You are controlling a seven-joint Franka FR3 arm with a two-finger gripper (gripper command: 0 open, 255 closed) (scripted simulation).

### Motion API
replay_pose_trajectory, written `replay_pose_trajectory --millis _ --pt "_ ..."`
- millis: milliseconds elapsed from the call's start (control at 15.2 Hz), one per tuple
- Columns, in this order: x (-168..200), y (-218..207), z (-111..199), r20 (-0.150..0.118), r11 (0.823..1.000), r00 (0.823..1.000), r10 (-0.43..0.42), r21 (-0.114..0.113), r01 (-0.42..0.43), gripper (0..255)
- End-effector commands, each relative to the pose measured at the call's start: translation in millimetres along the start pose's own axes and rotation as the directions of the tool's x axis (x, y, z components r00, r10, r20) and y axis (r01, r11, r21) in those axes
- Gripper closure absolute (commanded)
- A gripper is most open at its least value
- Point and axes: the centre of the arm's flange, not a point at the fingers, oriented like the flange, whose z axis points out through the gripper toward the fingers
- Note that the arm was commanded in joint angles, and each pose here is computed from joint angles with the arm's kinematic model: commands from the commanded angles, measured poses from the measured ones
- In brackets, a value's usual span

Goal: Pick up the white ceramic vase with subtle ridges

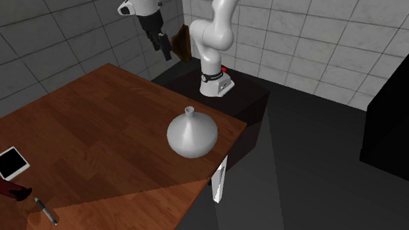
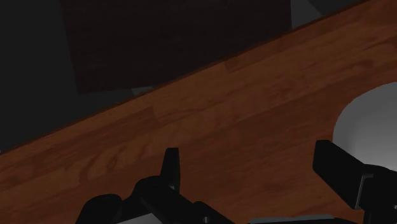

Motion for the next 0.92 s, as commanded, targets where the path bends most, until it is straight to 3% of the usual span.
replay_pose_trajectory --millis 0,858 --pt "6.8 -26.2 0.1 -0.003 1.0 1.0 0.003 0.005 -0.003 0" --pt "41.2 -190.1 10.7 -0.021 1.0 1.0 0.016 0.026 -0.016 0"
